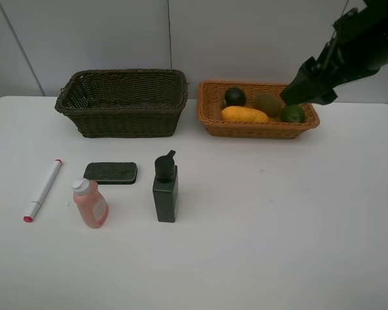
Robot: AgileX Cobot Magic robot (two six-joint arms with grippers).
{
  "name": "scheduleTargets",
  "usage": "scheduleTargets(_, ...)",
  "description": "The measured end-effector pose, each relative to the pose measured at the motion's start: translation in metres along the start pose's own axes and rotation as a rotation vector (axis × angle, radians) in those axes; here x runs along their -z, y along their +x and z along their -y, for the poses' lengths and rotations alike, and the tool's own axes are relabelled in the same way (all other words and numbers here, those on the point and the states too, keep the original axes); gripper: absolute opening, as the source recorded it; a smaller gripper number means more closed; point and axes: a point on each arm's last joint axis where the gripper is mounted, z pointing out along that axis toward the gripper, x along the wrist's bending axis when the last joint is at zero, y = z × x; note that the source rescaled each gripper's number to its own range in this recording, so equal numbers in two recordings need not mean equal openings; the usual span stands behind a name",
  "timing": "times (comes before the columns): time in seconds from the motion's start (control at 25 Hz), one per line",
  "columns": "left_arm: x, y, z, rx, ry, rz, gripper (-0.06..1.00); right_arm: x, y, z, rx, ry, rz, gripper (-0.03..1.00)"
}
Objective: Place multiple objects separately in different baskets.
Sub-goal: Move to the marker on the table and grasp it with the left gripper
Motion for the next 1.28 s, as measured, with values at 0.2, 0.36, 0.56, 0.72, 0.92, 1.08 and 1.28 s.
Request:
scheduleTargets(0.2, 0.0, 0.0, 0.0, 0.0, 0.0, 0.0, 1.0, 0.029, 0.012, 0.011, -0.002, 0.025, -0.048, 1.0)
scheduleTargets(0.36, 0.0, 0.0, 0.0, 0.0, 0.0, 0.0, 1.0, 0.048, 0.025, 0.029, -0.007, 0.035, -0.069, 1.0)
scheduleTargets(0.56, 0.0, 0.0, 0.0, 0.0, 0.0, 0.0, 1.0, 0.074, 0.044, 0.06, -0.032, -0.003, -0.053, 1.0)
scheduleTargets(0.72, 0.0, 0.0, 0.0, 0.0, 0.0, 0.0, 1.0, 0.094, 0.057, 0.087, -0.082, -0.054, -0.005, 1.0)
scheduleTargets(0.92, 0.0, 0.0, 0.0, 0.0, 0.0, 0.0, 1.0, 0.124, 0.063, 0.13, -0.186, -0.088, 0.199, 1.0)
scheduleTargets(1.08, 0.0, 0.0, 0.0, 0.0, 0.0, 0.0, 1.0, 0.139, 0.074, 0.158, -0.284, -0.186, 0.279, 1.0)
scheduleTargets(1.28, 0.0, 0.0, 0.0, 0.0, 0.0, 0.0, 1.0, 0.137, 0.088, 0.19, -0.403, -0.305, 0.299, 1.0)
